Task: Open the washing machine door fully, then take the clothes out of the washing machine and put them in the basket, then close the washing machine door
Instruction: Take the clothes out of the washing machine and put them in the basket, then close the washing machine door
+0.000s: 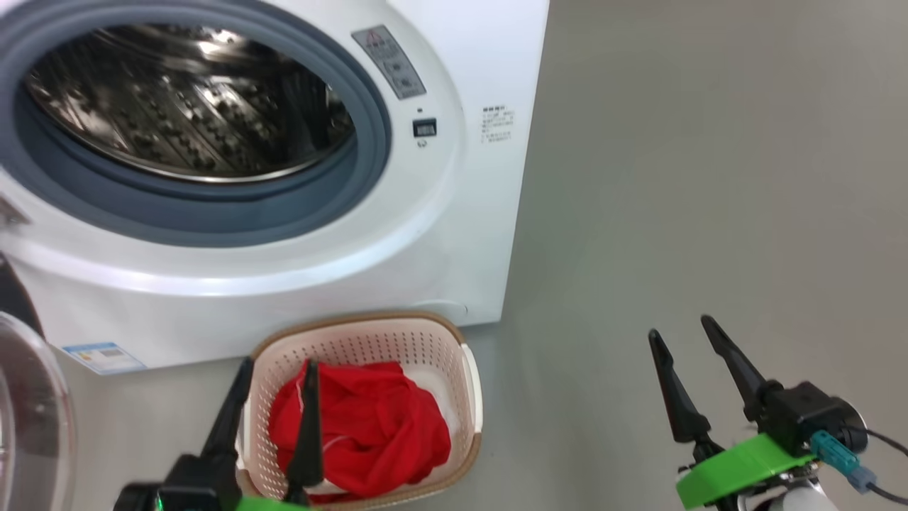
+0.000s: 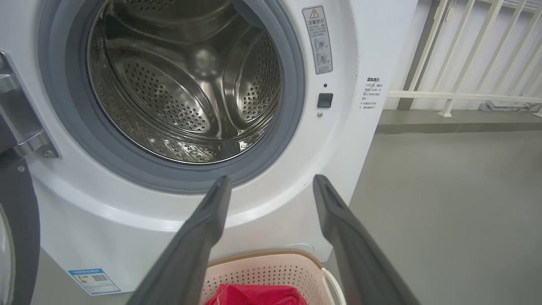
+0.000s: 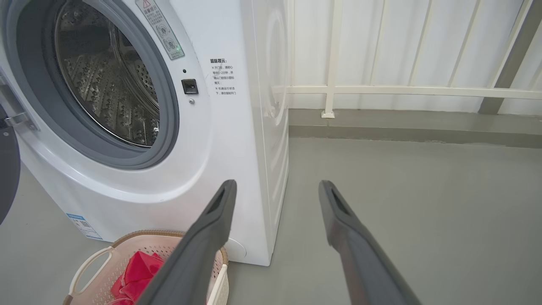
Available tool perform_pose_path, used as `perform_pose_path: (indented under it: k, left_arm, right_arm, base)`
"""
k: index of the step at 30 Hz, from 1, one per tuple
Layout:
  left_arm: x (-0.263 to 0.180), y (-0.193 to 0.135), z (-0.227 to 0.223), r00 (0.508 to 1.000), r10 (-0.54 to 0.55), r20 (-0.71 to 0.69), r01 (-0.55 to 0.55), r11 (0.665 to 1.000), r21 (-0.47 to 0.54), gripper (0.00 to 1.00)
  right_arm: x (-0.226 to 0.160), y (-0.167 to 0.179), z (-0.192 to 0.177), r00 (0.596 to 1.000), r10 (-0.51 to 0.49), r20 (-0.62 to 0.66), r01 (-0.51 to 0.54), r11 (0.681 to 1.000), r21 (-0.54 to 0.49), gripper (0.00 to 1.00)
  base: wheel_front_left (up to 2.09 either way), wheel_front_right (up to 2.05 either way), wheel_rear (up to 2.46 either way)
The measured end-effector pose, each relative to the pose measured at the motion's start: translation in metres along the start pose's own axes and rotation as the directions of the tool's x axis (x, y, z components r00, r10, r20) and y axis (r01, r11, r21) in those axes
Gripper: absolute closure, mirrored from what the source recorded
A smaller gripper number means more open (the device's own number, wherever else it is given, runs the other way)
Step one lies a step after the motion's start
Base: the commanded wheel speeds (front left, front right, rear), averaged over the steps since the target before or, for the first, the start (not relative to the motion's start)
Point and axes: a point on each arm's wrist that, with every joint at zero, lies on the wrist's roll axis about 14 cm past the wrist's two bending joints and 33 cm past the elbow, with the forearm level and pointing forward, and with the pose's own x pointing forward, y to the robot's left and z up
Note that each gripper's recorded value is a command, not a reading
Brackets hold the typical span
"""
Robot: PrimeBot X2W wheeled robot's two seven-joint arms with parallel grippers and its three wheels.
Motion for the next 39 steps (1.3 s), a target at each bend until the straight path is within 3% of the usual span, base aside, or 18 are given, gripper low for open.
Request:
perform_pose_path:
  k: [18,39]
  left_arm:
    - [-0.063,0.015,0.011,0.998,0.055,-0.04,-0.054,0.997,0.047,0.0]
    - [-0.07,0.018,0.014,0.997,0.065,-0.041,-0.062,0.996,0.06,0.0]
  right_arm:
    - [-0.038,0.003,0.013,1.0,-0.005,0.02,0.006,1.0,-0.022,0.0]
    - [-0.045,0.005,0.017,1.0,-0.005,0.027,0.005,1.0,-0.018,0.0]
  base:
    - [0.0,0.0,0.0]
    - [0.0,0.0,0.0]
